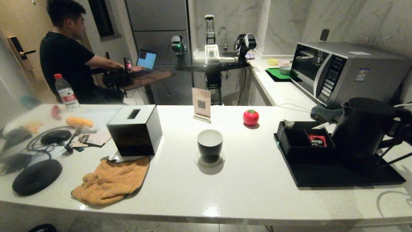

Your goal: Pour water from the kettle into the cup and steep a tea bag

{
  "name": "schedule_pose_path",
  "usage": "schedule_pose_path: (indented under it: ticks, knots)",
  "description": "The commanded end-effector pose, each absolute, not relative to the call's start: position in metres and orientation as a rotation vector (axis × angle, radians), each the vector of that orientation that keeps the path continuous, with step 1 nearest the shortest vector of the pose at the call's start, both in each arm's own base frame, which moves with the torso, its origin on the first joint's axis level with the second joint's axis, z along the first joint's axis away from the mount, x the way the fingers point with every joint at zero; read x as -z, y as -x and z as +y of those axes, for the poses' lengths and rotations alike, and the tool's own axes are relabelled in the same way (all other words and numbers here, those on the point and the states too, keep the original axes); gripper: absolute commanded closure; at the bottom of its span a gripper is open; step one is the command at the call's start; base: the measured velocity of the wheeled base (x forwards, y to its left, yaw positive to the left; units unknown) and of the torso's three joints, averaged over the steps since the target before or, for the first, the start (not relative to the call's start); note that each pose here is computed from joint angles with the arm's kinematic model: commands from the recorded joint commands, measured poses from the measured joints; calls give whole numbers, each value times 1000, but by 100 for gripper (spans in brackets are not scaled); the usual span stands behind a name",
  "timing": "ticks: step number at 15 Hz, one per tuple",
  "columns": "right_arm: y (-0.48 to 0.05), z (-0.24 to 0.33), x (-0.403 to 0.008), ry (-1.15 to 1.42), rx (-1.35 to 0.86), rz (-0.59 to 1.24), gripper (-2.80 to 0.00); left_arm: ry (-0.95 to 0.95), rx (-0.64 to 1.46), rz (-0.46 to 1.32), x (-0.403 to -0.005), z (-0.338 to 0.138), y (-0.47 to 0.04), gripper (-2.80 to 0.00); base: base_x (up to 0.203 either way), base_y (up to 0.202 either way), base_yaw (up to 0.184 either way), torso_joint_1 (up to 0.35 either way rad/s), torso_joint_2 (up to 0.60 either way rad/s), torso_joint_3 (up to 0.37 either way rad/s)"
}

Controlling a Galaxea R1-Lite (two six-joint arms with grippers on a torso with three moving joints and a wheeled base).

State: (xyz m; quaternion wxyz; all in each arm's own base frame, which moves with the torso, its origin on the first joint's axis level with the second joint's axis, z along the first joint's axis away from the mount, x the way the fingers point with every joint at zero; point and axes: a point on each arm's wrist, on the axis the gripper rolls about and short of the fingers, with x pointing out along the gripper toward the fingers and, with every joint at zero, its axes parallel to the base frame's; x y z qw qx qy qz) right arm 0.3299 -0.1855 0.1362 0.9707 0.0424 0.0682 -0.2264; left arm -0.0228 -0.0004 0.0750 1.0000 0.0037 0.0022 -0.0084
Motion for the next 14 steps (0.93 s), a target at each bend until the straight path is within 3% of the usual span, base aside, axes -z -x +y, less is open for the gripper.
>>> schedule_pose_path:
  ticks: [1,14]
  knots:
    - [-327,-183,-146,-80,456,115,0,-8,17,5,-75,0,23,0,0,0,0,0,0,0]
    - [-300,-189,-182,-96,507,56,0,-8,17,5,-75,0,23,0,0,0,0,0,0,0]
